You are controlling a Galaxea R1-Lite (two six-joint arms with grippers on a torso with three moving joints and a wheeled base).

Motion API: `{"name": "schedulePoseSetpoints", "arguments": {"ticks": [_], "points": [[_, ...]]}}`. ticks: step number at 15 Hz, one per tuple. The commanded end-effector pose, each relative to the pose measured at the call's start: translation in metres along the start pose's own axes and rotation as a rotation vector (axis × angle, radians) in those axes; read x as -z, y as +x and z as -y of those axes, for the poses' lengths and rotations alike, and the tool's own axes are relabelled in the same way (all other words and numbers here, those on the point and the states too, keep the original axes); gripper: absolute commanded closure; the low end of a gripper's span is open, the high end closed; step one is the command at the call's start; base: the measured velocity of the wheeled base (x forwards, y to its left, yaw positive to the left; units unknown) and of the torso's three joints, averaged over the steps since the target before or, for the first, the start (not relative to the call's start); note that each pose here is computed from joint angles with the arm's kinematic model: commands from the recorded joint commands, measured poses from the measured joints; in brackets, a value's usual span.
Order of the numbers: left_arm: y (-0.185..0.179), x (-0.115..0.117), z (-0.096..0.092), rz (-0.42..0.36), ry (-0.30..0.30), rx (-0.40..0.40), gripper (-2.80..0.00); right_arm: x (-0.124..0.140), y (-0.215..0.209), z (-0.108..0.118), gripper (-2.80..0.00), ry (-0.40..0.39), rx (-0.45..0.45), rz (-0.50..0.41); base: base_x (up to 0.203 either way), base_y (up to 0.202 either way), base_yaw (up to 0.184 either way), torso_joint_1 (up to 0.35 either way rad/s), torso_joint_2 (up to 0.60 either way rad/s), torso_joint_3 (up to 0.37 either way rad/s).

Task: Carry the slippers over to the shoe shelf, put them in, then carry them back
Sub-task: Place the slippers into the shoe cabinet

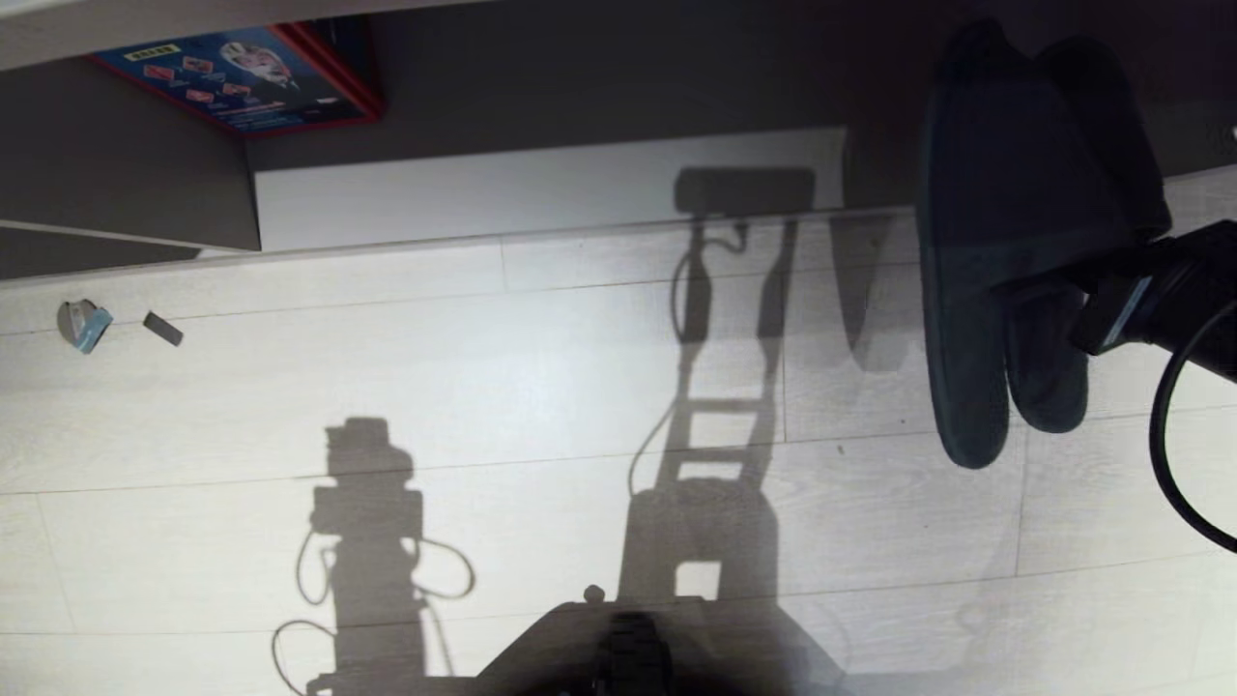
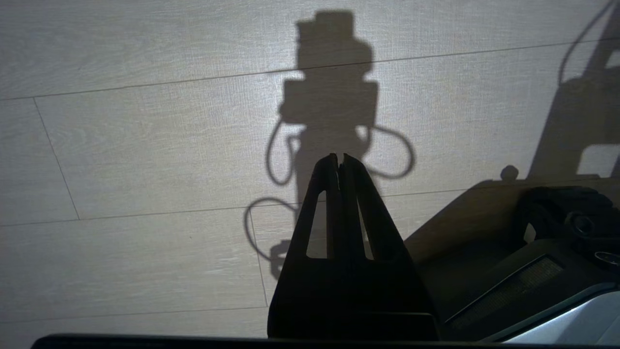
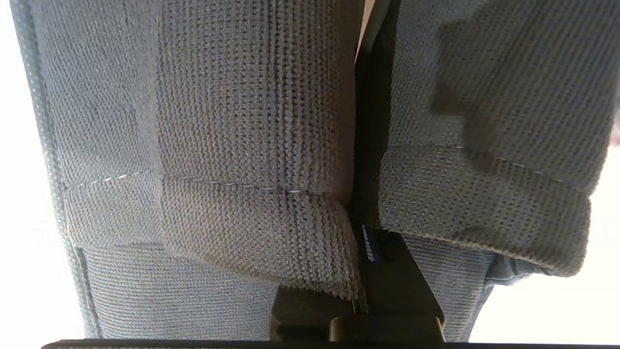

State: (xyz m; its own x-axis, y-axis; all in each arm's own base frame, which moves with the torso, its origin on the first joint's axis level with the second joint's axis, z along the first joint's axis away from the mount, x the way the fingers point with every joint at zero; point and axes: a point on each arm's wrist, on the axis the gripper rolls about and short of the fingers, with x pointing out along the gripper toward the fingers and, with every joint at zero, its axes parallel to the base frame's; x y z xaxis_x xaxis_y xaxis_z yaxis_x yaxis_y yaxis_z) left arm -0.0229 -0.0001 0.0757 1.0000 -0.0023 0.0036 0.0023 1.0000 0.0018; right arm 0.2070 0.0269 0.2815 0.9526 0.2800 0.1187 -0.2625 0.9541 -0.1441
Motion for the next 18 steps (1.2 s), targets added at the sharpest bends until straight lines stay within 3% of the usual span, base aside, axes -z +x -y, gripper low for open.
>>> {"name": "schedulePoseSetpoints", "arguments": {"ticks": [1,18], "points": [[0.000,0.000,0.000,-0.001,0.000,0.001,0.00,0.007,0.019,0.003,0.00,-0.001,0.018,-0.002,0.000,0.000,0.000,0.000,0.00,0.000],[0.000,0.000,0.000,-0.001,0.000,0.001,0.00,-0.039,0.122,0.038,0.00,-0.051,0.092,0.234,0.000,0.000,0.000,0.000,0.00,0.000]]}}
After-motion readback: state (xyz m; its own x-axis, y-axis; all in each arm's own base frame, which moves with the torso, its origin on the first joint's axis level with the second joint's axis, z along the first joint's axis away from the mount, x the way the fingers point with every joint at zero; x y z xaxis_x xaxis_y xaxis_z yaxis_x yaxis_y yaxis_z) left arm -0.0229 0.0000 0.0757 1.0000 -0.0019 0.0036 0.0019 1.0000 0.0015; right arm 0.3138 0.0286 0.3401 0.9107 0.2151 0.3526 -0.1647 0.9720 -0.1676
